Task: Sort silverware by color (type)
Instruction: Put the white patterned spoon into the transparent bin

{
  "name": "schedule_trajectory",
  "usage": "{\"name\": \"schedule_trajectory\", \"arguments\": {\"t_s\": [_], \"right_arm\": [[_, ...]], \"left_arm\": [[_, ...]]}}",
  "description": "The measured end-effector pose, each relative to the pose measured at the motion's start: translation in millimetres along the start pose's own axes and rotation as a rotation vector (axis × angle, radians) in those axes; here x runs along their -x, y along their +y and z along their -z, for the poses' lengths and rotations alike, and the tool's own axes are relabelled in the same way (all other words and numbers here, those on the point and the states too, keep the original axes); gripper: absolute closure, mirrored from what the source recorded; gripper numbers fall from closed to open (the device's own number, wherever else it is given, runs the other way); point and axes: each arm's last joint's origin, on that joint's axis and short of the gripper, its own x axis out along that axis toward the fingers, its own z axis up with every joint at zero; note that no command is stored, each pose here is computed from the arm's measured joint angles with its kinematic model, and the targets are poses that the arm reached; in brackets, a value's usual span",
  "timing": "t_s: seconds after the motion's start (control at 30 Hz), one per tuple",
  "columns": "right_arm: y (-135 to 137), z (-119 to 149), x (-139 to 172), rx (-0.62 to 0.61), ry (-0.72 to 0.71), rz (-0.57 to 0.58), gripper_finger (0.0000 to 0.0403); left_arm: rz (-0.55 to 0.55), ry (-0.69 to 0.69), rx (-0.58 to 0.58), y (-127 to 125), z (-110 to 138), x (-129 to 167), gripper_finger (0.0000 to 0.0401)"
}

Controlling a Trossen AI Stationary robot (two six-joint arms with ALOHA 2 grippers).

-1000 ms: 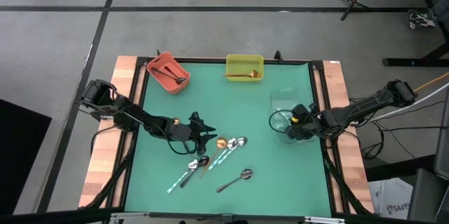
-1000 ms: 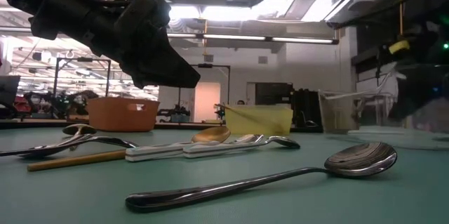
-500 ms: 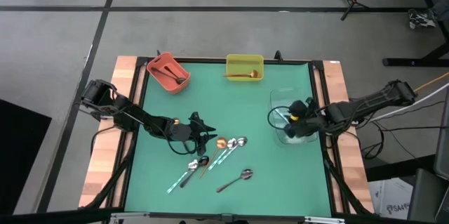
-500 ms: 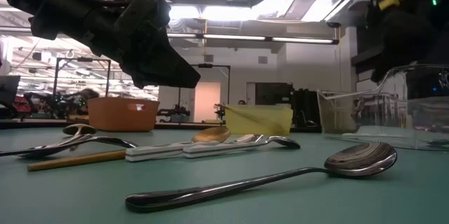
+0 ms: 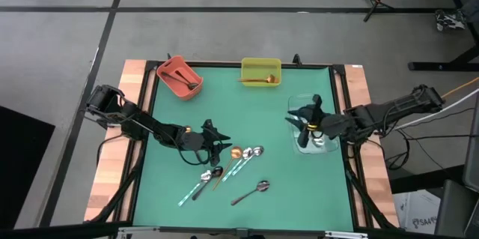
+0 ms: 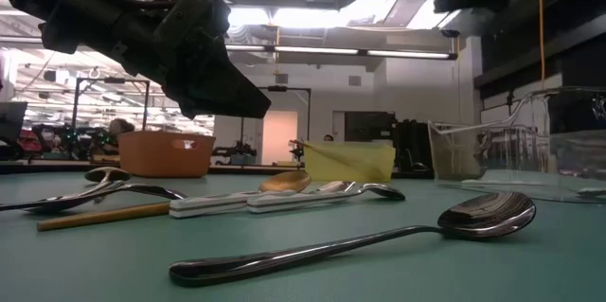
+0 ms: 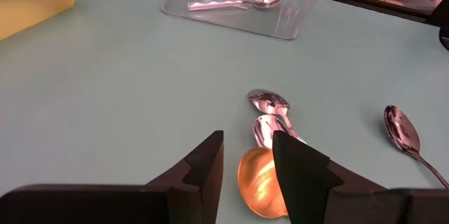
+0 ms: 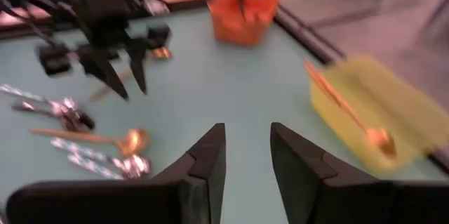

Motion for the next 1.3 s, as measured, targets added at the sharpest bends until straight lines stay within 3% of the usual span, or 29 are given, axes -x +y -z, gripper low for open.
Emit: {"name": "schedule_trajectory", "arguments": {"t_s": [0.37,0.97,1.3], "right_arm": [[27.6,-14.6,-24.8,0.162,-0.149,-0.129,0.0297],[41.5,-18.4,-97.6,0.181,-0.125,-0.427,0.0297],[72.5,-33.8,-142.8,0.364,-0.107,-0.551,0.0297]], "left_arm": [[0.032,-0.068,-0.002,-2.9,-7.1,0.3,0.0283],[0.120,-0.133,-0.017,-15.5,-34.4,35.9,0.0283],[0.142,-0.070,-0.045,-22.7,-26.1,43.1,0.0283]]}}
